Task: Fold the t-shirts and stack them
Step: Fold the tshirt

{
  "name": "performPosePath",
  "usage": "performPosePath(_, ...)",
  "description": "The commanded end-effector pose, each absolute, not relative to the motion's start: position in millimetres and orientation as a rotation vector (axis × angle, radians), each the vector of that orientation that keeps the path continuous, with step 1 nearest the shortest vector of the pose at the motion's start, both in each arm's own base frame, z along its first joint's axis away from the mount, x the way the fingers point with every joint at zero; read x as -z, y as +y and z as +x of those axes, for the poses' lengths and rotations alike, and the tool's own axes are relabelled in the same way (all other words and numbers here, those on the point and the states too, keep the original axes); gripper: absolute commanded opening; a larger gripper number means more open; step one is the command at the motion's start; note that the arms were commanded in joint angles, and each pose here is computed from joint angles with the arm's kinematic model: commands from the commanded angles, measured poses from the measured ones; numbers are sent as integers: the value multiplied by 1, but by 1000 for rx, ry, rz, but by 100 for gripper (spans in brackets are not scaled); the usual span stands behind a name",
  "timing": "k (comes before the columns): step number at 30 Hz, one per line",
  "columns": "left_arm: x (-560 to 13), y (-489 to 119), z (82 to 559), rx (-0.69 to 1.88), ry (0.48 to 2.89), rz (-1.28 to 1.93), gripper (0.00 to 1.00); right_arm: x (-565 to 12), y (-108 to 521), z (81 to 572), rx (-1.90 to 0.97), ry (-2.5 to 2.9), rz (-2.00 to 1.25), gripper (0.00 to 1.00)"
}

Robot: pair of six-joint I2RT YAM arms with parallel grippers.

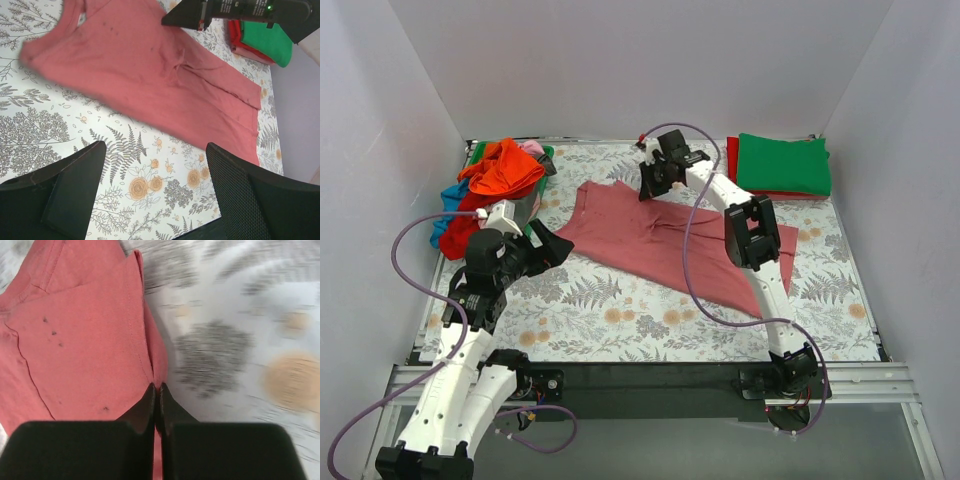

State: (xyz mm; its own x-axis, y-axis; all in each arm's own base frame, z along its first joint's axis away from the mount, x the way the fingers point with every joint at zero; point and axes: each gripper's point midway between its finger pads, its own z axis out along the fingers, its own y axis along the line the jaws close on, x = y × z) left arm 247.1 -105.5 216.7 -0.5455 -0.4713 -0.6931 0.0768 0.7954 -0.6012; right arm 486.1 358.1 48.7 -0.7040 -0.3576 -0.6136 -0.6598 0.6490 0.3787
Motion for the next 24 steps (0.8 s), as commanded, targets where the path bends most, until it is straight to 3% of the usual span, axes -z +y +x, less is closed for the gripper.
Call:
performPosePath(1, -213, -108, 249, 749, 2043, -288, 80, -82, 312, 560, -673, 2269, -512, 1)
performPosePath(2, -213, -108, 250, 750, 2043, -291, 80, -86, 302, 571, -665, 2248, -471, 21)
performPosePath(5, -209, -109, 252, 758, 2053, -302, 80, -99, 283, 588, -629, 2213, -435, 39)
performPosePath(10, -209, -114, 253, 795, 2046, -310, 80, -148, 244, 602, -561, 2127, -416, 43)
performPosePath(13, -207, -116, 251, 816, 2046, -313, 80, -173, 238, 576, -635, 2062, -615, 59)
performPosePath(14, -207, -117, 250, 828, 2044, -315, 80, -171, 253, 547, -785, 2036, -760, 64)
performPosePath(17, -197, -122, 248, 873, 2072, -343, 80, -176, 262, 467, -958, 1901, -1138, 65)
performPosePath(19, -190, -129, 246, 922, 2101, -359, 80, -182, 252, 418, -914, 1869, -1323, 65)
performPosePath(22, -166, -130, 246, 948, 2168, -494, 79, -128, 227, 351, -557, 1870, -1674, 66)
performPosePath(24, -156, -126, 250, 921, 2187, -585, 79, -97, 192, 318, -338, 1998, -1704, 68)
